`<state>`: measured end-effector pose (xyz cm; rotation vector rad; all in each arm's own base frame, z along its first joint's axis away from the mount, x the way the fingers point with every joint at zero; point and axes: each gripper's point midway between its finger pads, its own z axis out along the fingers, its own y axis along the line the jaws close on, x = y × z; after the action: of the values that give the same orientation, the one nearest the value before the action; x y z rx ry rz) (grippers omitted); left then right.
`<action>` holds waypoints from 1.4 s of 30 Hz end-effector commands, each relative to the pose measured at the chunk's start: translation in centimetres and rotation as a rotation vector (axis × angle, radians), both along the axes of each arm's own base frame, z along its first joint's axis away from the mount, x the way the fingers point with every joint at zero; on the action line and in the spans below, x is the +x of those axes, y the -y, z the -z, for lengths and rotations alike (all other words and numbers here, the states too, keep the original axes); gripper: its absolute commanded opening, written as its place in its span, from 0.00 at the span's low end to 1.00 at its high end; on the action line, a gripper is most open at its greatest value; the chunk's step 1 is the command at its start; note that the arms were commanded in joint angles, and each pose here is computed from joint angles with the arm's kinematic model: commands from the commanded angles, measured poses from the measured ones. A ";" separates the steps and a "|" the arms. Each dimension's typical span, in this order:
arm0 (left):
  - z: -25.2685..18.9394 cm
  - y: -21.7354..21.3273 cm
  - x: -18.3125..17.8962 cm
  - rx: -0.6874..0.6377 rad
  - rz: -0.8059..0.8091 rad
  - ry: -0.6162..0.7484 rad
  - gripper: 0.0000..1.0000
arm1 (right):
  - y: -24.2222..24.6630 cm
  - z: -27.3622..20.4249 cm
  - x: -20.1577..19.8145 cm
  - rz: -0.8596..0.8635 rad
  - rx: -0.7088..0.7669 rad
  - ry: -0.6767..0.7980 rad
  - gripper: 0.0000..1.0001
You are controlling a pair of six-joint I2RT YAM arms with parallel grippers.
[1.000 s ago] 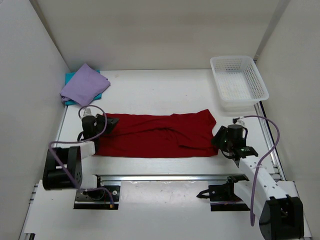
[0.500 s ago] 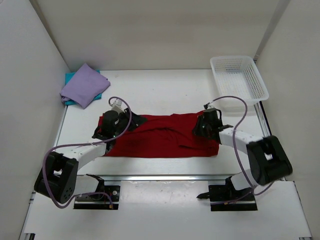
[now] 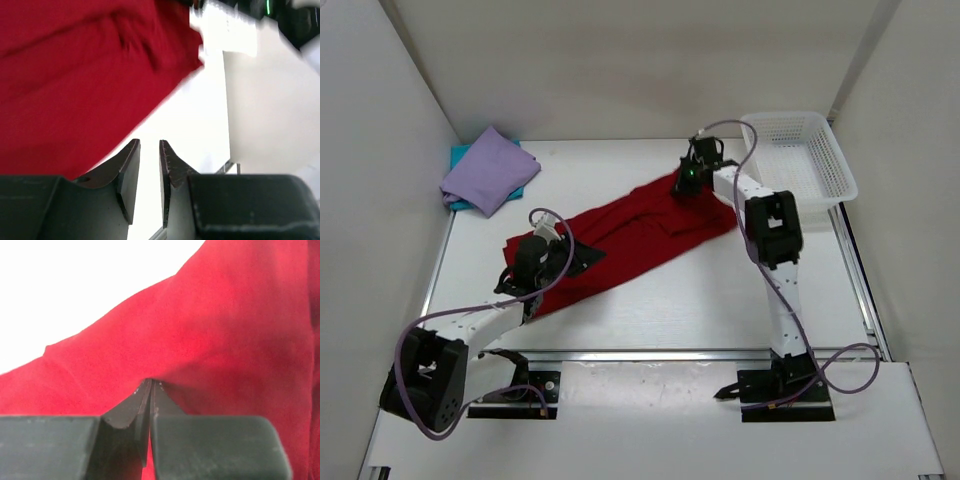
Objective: Fold and stack the t-shirts
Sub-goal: Rotate the tshirt 85 degrees
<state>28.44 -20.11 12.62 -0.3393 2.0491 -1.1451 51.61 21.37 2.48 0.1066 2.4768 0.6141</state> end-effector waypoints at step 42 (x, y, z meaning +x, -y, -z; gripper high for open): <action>-3.6 -3.3 -2.5 0.073 0.008 0.135 0.22 | -19.4 -2.6 -24.1 -0.233 0.300 0.074 0.51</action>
<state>26.04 -16.47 14.74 -0.2487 2.0009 -1.0372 26.39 38.41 4.69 -0.1770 2.3688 1.0404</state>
